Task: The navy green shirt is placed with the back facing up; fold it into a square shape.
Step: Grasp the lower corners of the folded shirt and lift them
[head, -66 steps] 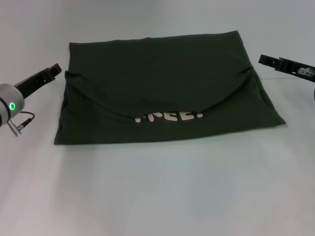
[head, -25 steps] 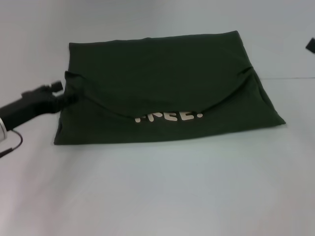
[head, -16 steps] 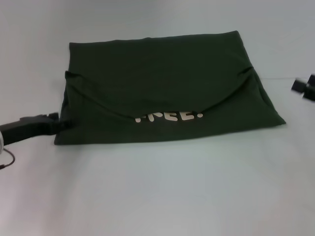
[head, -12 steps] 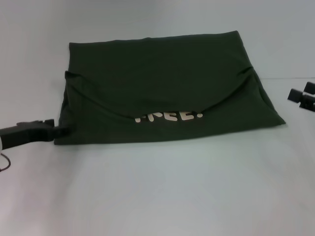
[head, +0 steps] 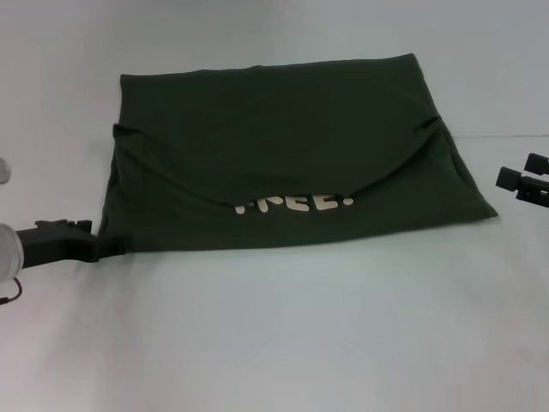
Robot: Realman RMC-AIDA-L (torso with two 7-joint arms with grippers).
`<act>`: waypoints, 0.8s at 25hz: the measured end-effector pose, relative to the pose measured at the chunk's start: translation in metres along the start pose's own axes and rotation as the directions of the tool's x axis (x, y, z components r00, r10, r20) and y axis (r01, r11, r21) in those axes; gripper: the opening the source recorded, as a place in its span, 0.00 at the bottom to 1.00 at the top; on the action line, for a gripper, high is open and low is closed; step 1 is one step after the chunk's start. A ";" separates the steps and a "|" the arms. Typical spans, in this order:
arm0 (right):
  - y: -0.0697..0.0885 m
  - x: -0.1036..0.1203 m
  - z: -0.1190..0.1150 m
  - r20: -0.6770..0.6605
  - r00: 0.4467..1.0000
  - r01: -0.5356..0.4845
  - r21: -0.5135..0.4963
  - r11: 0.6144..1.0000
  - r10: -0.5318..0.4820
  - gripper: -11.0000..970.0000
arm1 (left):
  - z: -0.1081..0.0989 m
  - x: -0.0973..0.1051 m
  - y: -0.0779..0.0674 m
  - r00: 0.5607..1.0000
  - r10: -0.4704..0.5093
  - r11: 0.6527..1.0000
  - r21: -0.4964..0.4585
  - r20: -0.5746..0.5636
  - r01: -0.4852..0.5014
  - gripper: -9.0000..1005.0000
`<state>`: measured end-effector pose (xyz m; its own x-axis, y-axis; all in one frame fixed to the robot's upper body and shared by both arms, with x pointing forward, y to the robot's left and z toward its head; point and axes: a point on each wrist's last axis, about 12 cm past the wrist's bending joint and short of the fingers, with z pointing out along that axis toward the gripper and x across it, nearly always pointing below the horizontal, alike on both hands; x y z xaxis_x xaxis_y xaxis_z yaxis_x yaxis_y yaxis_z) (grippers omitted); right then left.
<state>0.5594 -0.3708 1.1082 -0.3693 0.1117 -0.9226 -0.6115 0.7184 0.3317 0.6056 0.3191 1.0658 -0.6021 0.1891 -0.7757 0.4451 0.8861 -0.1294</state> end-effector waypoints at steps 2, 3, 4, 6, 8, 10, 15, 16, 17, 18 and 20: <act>0.000 0.000 0.001 -0.006 1.000 0.002 0.000 1.000 -0.002 0.97 | 0.005 0.001 -0.001 1.000 0.010 1.000 -0.018 -0.013 -0.010 0.81; 0.000 0.000 0.001 -0.007 1.000 0.002 0.001 1.000 -0.002 0.97 | 0.006 0.001 -0.002 1.000 0.011 1.000 -0.019 -0.017 -0.011 0.81; 0.000 0.000 0.001 -0.008 1.000 0.001 0.001 1.000 -0.001 0.97 | 0.008 0.001 -0.003 1.000 0.012 1.000 -0.018 -0.021 -0.012 0.81; 0.000 0.000 0.001 -0.008 1.000 0.000 0.002 1.000 0.000 0.97 | 0.010 0.001 -0.005 1.000 0.015 1.000 -0.012 -0.026 -0.015 0.81; 0.000 0.000 0.001 -0.008 1.000 -0.001 0.002 1.000 0.001 0.97 | 0.012 0.000 -0.006 0.999 0.021 1.000 -0.007 -0.031 -0.021 0.81; 0.000 0.000 0.001 -0.009 1.000 -0.002 0.003 1.000 0.002 0.97 | 0.012 0.000 -0.007 0.999 0.026 1.000 -0.005 -0.033 -0.026 0.81; 0.000 0.000 0.002 -0.016 1.000 0.000 0.002 1.000 0.000 0.97 | 0.014 0.000 -0.009 0.999 0.029 1.000 0.001 -0.038 -0.029 0.81; 0.000 0.000 0.002 -0.016 1.000 0.001 0.002 1.000 -0.001 0.97 | 0.014 0.000 -0.009 0.999 0.029 1.000 0.001 -0.038 -0.029 0.81; -0.001 0.000 0.002 -0.016 1.000 0.001 0.003 1.000 -0.001 0.97 | 0.014 0.000 -0.009 0.999 0.029 1.000 0.001 -0.038 -0.029 0.81; -0.001 0.000 0.003 -0.017 1.000 0.001 0.004 1.000 -0.001 0.97 | 0.014 0.000 -0.009 0.999 0.029 1.000 0.001 -0.038 -0.029 0.80; 0.000 0.000 0.003 -0.019 1.000 0.003 0.003 1.000 -0.002 0.97 | 0.014 0.000 -0.009 0.999 0.030 1.000 0.001 -0.038 -0.030 0.80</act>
<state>0.5620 -0.3688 1.1073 -0.3813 0.0966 -0.9194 -0.6104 0.7206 0.3289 0.6103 0.3051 1.0583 -0.6130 0.2318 -0.7554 0.4637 0.8796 -0.1064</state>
